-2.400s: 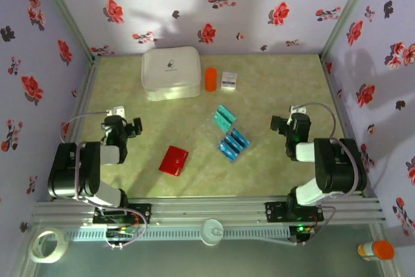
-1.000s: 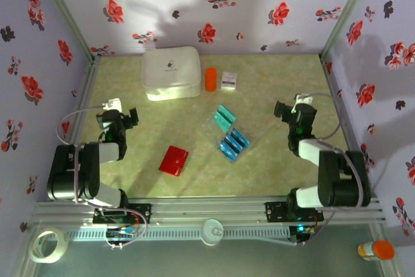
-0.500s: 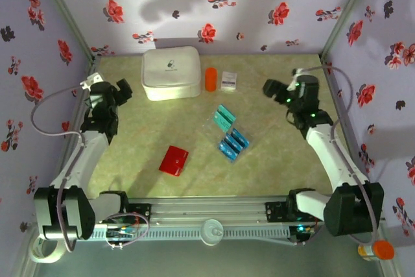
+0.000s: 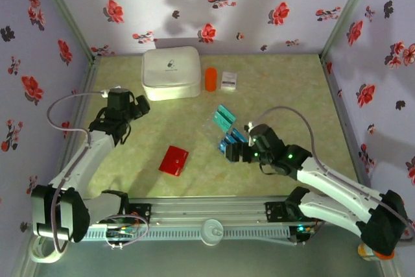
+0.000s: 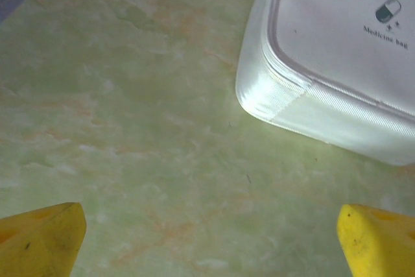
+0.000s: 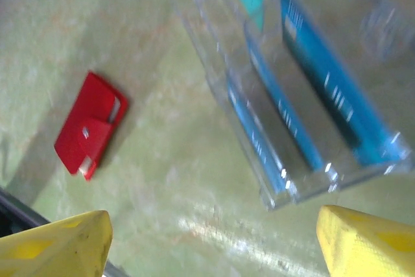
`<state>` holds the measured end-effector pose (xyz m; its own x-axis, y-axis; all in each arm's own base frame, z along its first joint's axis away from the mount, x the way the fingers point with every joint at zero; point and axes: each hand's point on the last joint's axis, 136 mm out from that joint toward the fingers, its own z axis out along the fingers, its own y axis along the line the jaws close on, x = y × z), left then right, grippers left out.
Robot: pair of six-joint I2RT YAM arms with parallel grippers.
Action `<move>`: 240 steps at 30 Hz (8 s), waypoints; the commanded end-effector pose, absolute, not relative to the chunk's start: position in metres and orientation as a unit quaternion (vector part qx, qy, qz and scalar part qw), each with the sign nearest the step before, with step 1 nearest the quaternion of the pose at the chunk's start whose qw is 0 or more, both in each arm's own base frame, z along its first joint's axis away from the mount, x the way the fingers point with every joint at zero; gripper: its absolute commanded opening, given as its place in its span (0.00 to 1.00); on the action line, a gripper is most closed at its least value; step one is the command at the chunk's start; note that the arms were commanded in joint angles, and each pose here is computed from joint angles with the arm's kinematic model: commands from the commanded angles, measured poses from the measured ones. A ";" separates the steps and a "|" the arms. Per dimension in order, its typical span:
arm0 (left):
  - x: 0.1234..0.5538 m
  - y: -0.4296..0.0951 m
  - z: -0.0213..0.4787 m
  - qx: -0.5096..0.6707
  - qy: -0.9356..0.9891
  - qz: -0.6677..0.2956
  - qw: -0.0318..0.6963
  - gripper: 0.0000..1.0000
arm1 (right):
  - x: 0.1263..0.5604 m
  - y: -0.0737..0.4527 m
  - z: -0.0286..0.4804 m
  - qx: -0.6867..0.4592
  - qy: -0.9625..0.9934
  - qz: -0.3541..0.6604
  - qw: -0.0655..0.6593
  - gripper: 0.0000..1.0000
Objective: Put the credit cards into the card holder
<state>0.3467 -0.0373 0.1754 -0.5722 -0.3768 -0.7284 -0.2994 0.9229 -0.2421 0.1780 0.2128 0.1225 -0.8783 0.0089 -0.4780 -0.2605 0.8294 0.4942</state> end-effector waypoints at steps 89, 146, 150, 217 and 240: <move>0.425 -0.276 0.035 0.039 0.969 -0.057 0.236 1.00 | 0.294 0.156 0.032 0.111 0.953 0.126 0.254 0.35; 0.258 -0.086 0.077 -0.164 0.954 -0.085 0.236 1.00 | 0.188 0.406 0.059 0.098 0.896 0.416 0.124 0.49; 0.258 -0.084 0.076 -0.164 0.954 -0.084 0.236 1.00 | 0.184 0.411 0.053 0.099 0.899 0.411 0.117 0.48; 0.304 -0.151 0.177 -0.110 0.895 -0.296 0.315 1.00 | 0.233 0.350 0.159 -0.047 0.857 0.494 0.137 0.00; 0.326 -0.240 0.214 -0.071 0.825 -0.460 0.321 0.91 | 0.253 0.319 0.240 -0.038 0.787 0.597 0.151 0.00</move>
